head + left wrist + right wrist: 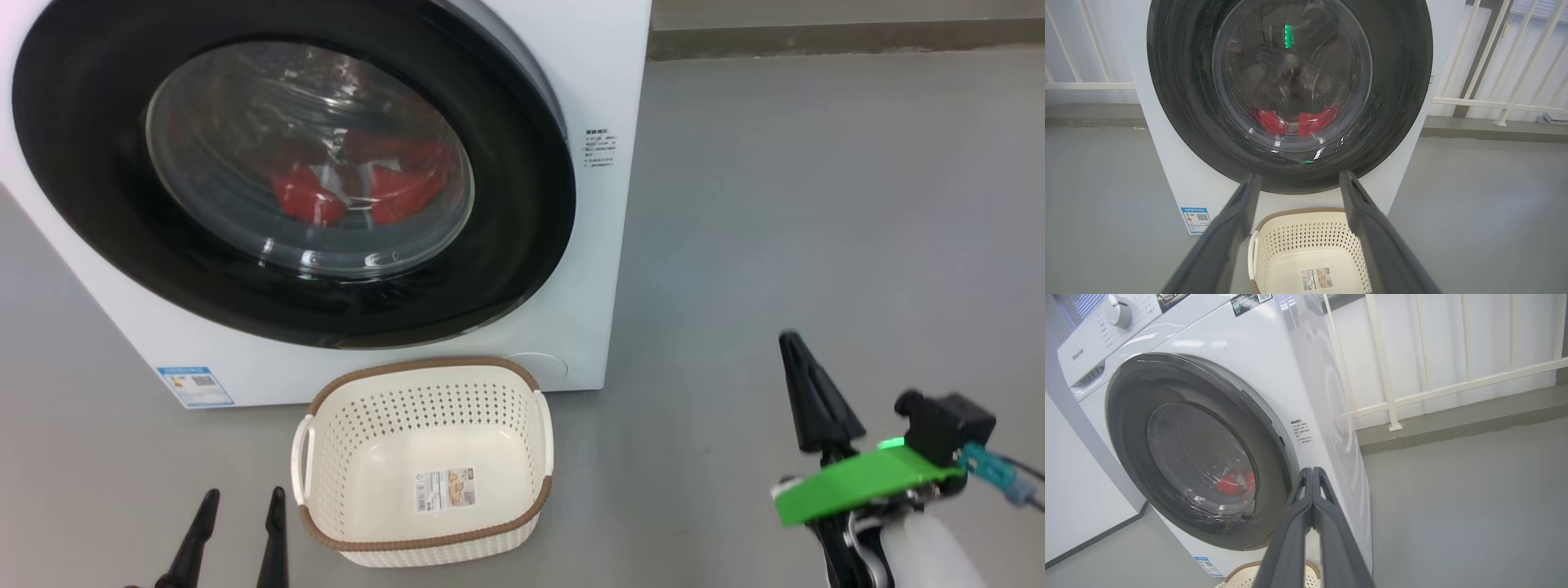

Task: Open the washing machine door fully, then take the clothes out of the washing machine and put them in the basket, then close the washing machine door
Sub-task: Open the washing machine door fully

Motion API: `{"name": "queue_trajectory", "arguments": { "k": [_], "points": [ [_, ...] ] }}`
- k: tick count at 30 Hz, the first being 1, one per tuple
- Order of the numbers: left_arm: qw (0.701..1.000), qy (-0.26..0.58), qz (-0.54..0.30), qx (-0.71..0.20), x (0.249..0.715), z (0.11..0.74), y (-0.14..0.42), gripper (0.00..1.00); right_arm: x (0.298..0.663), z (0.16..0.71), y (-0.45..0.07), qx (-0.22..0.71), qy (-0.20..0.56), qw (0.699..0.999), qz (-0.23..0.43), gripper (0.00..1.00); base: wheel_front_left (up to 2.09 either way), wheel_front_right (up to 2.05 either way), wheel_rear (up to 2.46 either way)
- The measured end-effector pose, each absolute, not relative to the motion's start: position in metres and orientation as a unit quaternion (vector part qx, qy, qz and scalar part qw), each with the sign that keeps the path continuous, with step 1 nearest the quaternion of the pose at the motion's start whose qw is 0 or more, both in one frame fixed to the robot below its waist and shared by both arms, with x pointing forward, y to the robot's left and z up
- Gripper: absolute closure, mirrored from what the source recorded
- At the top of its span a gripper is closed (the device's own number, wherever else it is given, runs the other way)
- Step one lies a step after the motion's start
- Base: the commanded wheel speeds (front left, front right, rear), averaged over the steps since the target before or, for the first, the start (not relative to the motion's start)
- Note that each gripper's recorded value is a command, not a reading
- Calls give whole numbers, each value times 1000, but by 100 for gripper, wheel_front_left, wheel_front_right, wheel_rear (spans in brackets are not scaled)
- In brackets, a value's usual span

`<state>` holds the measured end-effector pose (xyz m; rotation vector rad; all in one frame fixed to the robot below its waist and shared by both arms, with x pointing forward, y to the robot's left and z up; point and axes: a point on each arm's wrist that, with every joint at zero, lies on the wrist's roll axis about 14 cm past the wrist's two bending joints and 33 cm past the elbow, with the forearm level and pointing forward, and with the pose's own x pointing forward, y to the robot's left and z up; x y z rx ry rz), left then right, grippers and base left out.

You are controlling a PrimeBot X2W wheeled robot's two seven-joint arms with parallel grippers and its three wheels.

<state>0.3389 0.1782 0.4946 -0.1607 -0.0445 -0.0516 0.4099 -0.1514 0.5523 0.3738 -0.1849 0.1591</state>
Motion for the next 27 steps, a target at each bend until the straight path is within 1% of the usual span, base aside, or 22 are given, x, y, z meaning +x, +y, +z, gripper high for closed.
{"name": "queue_trajectory", "arguments": {
  "k": [8,18,22,27],
  "points": [
    [996,-23,-20,-82,346,495,180,0,454,604,-130,226,-148,956,117,100,0,0,0],
    [996,-29,-10,-81,364,499,186,0,517,654,-112,269,-193,931,151,100,0,0,0],
    [996,-25,-3,-88,370,496,189,0,542,659,-104,284,-188,926,165,100,0,0,0],
    [996,-18,1,-87,377,491,192,0,570,659,-82,312,-158,916,198,100,0,0,0]
  ]
}}
